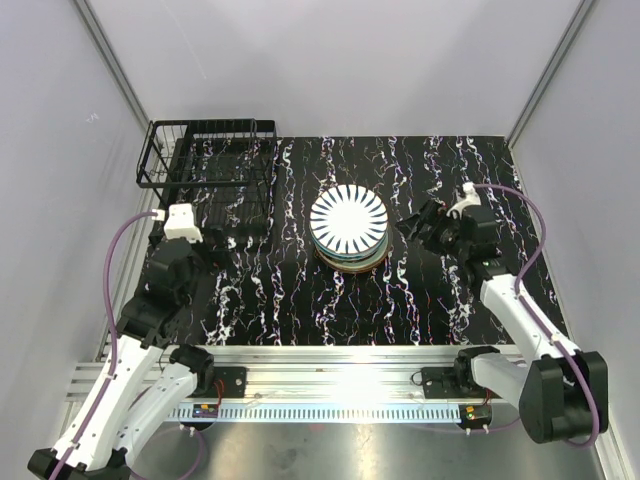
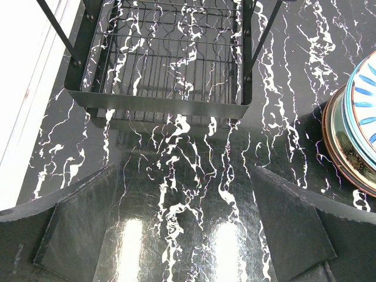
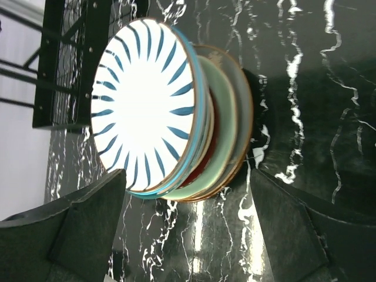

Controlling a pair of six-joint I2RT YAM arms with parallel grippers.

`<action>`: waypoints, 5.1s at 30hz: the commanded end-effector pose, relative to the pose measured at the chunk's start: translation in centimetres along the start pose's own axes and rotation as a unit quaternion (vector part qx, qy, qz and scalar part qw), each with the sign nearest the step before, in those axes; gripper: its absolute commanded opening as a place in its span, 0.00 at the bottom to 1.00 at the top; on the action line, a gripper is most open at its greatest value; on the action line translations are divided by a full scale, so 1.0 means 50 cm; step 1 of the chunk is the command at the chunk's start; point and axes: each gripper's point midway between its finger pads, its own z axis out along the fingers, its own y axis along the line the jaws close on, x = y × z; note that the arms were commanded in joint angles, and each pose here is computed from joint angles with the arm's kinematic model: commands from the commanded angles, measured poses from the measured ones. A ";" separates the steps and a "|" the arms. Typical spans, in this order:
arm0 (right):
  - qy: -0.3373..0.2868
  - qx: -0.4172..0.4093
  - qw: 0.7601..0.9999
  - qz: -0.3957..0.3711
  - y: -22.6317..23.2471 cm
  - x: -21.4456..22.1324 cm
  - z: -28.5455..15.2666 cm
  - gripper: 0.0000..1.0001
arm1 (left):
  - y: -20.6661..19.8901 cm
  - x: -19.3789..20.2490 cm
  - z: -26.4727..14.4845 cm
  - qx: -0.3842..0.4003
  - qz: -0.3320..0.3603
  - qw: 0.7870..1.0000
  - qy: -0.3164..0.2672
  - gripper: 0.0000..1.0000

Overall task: Load the plates into the dish rack
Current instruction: Grab a plate with the left arm

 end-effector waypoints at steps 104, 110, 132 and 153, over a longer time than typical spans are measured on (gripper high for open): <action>0.069 0.208 0.960 -0.173 0.062 -0.034 0.139 0.00 | -0.015 -0.035 -0.012 0.023 -0.017 0.999 -0.030 0.99; 0.086 0.189 0.964 -0.168 0.080 -0.026 0.119 0.00 | -0.041 -0.033 -0.005 0.045 -0.031 0.998 -0.008 0.99; 0.121 0.141 0.980 -0.071 0.110 0.035 0.048 0.00 | -0.302 0.063 0.031 0.309 -0.220 0.913 0.152 0.99; 0.127 0.225 0.964 -0.065 0.031 0.061 0.081 0.41 | -0.357 0.086 0.067 0.319 -0.237 0.901 0.172 0.99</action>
